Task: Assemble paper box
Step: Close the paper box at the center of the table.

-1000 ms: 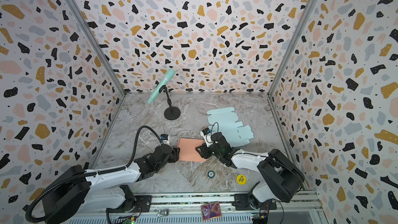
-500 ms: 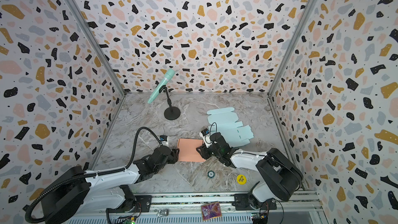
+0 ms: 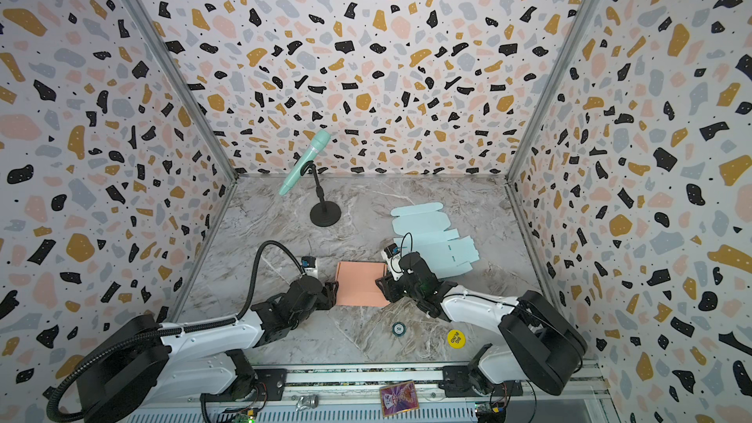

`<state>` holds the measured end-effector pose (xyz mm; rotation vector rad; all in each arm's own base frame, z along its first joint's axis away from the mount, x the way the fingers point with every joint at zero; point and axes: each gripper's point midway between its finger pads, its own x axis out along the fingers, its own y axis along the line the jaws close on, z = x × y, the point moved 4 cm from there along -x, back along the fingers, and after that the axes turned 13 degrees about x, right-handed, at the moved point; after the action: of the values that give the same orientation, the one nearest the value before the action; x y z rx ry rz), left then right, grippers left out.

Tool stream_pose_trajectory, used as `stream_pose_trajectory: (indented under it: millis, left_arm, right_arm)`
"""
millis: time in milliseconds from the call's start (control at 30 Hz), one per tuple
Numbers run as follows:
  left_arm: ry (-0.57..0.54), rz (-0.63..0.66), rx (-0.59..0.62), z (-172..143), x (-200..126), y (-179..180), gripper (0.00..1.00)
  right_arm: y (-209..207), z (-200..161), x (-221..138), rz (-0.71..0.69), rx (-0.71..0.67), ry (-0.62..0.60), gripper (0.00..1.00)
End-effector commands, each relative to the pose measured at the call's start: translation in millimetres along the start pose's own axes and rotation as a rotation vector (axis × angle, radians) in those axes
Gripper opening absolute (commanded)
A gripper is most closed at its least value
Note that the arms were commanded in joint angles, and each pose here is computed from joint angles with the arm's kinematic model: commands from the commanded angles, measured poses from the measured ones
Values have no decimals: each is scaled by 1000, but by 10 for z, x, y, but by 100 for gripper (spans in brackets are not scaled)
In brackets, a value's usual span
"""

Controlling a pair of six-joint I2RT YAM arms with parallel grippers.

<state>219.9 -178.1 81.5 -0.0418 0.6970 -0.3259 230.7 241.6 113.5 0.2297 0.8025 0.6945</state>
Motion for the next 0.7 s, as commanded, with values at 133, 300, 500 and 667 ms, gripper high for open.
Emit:
stream_pose_trajectory:
  millis: [133, 300, 500, 667]
  left_arm:
    - [3, -14, -7, -26, -11, 6, 61]
    - [-29, -58, -24, 63, -24, -69, 60]
    - [-45, -77, -35, 128, -67, -101, 60]
    - [-67, -96, -50, 187, -119, -119, 60]
  right_arm:
    - [52, 107, -173, 35, 59, -28, 54]
    - [-6, -15, -105, 82, 113, 21, 55]
    - [-45, -137, 34, 100, 126, 68, 54]
    - [-81, -215, 117, 101, 127, 93, 51]
